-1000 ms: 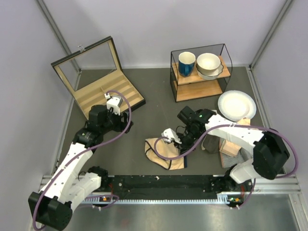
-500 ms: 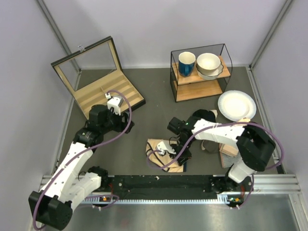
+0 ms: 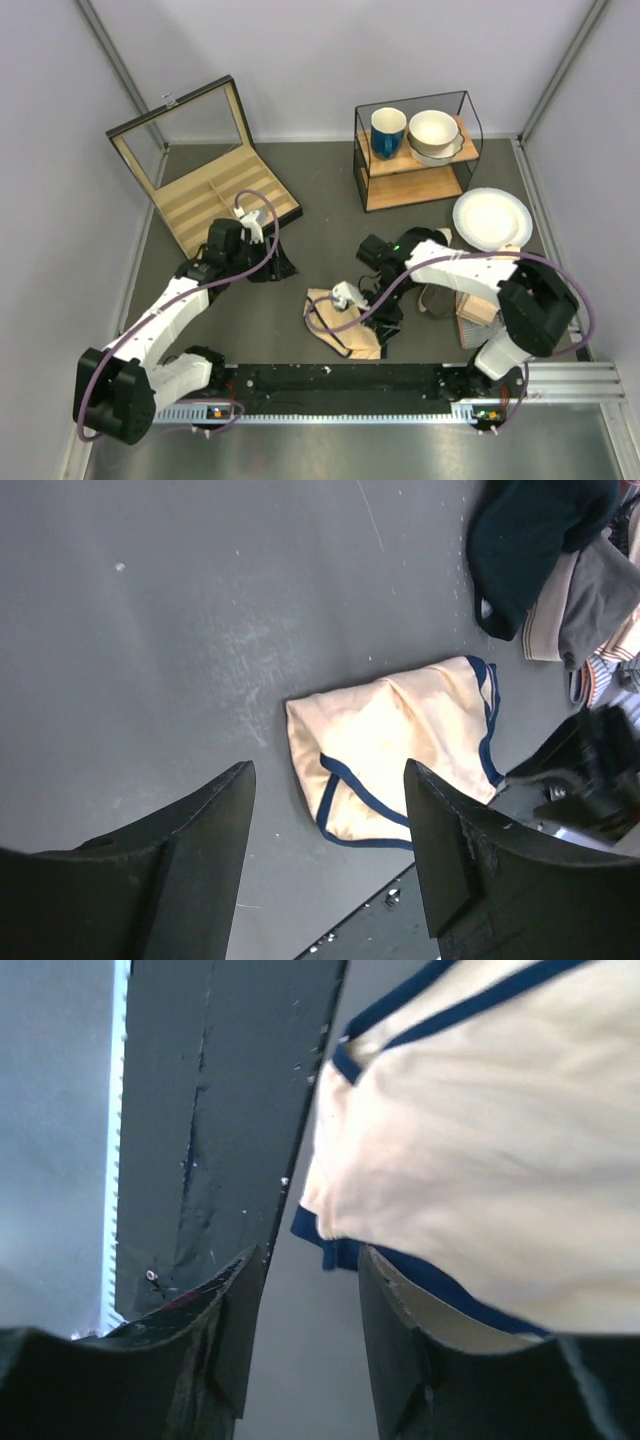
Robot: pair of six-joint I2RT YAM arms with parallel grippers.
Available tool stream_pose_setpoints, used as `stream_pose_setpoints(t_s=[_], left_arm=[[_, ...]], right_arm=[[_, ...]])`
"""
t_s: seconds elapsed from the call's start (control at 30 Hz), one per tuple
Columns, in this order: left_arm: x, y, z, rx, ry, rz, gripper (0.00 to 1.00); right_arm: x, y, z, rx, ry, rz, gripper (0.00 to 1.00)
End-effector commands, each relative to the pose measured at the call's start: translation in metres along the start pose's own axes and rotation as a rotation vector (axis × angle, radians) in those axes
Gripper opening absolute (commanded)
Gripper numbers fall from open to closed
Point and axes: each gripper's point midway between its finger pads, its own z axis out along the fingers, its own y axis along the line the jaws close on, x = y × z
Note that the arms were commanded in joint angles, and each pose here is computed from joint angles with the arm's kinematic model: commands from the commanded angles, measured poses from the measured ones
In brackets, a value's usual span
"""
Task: Roll the underwear
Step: Fold the underwear at the center of the board.
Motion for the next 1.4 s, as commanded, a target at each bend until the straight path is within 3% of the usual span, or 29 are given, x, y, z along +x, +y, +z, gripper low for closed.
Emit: stream_pose_setpoints(t_s=[0.0, 0.17, 0.3, 0.53, 0.97, 1.07, 1.17, 1.23, 1.3, 1.37], left_arm=[[-0.007, -0.019, 0.007, 0.068, -0.038, -0.055, 0.66], [0.005, -0.023, 0.027, 0.093, -0.006, -0.09, 0.62], [0.021, -0.027, 0.045, 0.091, 0.048, -0.089, 0.57], [0.037, -0.02, 0.062, 0.069, 0.098, -0.085, 0.48], [0.062, -0.015, 0.079, 0.089, 0.197, -0.085, 0.35], [0.066, -0.014, 0.079, 0.089, 0.207, -0.081, 0.28], [0.069, -0.013, 0.079, 0.089, 0.209, -0.078, 0.16], [0.069, -0.011, 0.079, 0.081, 0.202, -0.08, 0.01], [0.068, -0.009, 0.076, 0.072, 0.185, -0.079, 0.0], [0.063, -0.007, 0.072, 0.049, 0.152, -0.068, 0.0]], right_arm=[[-0.03, -0.022, -0.06, 0.133, -0.216, 0.043, 0.46], [-0.02, -0.076, -0.092, 0.235, -0.332, 0.294, 0.46], [0.006, -0.112, -0.083, 0.294, -0.277, 0.441, 0.45], [0.021, -0.128, -0.065, 0.273, -0.227, 0.523, 0.46], [0.011, -0.117, -0.045, 0.131, -0.272, 0.572, 0.46], [0.01, -0.117, -0.04, 0.115, -0.261, 0.575, 0.46], [0.011, -0.116, -0.036, 0.099, -0.255, 0.585, 0.36], [0.011, -0.116, -0.035, 0.094, -0.254, 0.589, 0.22], [0.01, -0.117, -0.036, 0.1, -0.256, 0.584, 0.08], [0.007, -0.118, -0.041, 0.117, -0.262, 0.569, 0.03]])
